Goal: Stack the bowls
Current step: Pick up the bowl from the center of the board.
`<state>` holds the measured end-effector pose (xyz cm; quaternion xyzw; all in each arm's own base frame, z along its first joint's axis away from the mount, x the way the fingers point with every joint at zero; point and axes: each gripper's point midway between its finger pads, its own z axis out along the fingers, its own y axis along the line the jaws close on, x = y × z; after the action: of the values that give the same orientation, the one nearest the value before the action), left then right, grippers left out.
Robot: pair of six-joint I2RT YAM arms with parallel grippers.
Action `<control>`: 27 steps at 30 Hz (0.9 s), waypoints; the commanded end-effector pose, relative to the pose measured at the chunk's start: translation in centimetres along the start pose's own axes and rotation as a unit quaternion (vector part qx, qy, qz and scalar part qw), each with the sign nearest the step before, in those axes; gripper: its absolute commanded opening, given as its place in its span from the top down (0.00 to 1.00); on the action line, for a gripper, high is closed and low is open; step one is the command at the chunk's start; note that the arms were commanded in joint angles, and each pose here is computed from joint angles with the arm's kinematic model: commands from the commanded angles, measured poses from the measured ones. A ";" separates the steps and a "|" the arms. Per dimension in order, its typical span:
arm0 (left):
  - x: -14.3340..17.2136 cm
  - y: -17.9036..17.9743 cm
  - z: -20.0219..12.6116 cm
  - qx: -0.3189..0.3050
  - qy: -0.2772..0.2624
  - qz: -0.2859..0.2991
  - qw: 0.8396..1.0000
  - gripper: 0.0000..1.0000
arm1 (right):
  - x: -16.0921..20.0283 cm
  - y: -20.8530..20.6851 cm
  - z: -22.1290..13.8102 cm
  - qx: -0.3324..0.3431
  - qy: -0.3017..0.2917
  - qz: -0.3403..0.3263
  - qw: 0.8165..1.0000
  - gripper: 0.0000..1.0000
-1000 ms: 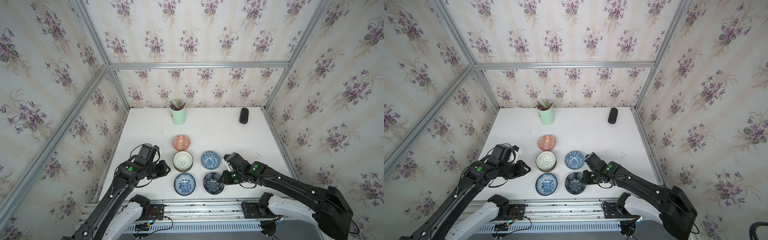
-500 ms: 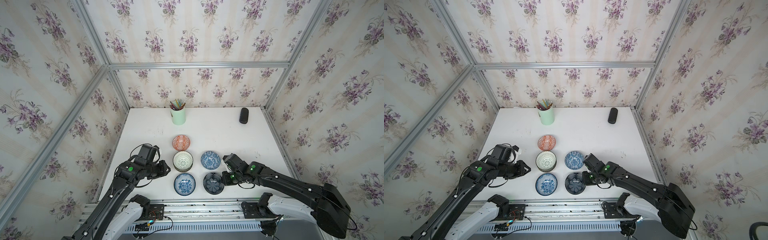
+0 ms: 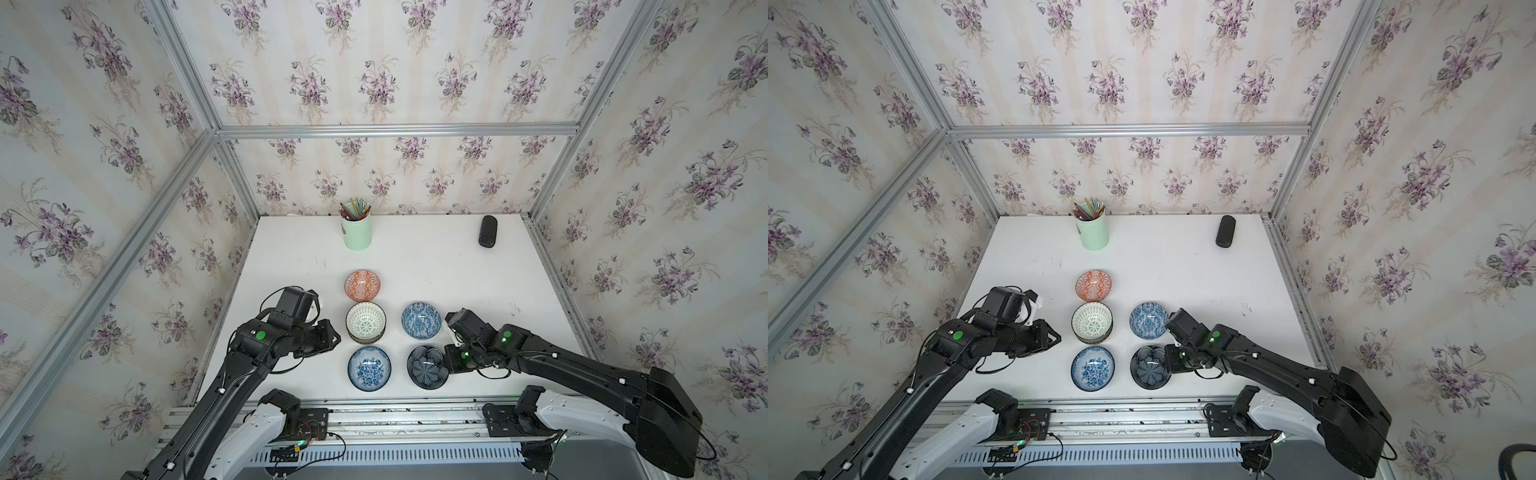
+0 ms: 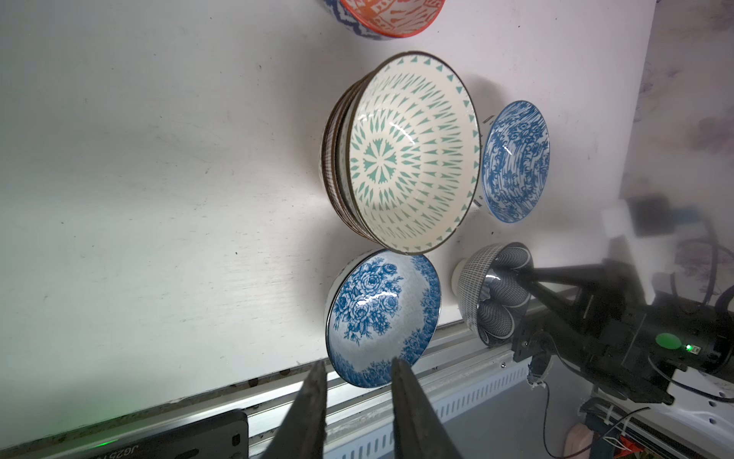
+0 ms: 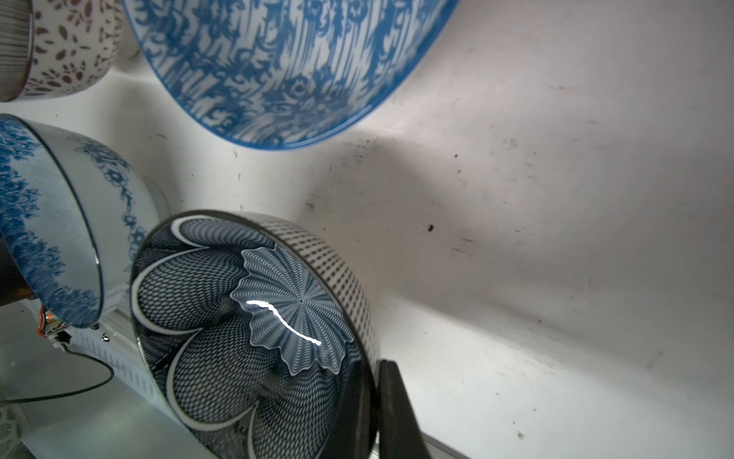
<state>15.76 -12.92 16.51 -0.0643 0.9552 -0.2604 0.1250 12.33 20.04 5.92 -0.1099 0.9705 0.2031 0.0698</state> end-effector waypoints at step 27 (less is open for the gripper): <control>-2.7 -6.5 -1.8 0.070 0.041 0.080 0.993 0.67 | -6.6 6.9 -5.4 -0.005 -0.023 -0.068 0.997 1.00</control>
<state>18.33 -16.36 21.32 0.0028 0.9447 -0.3080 0.1129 16.17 24.63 14.22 -0.1519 0.9599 0.2112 0.1048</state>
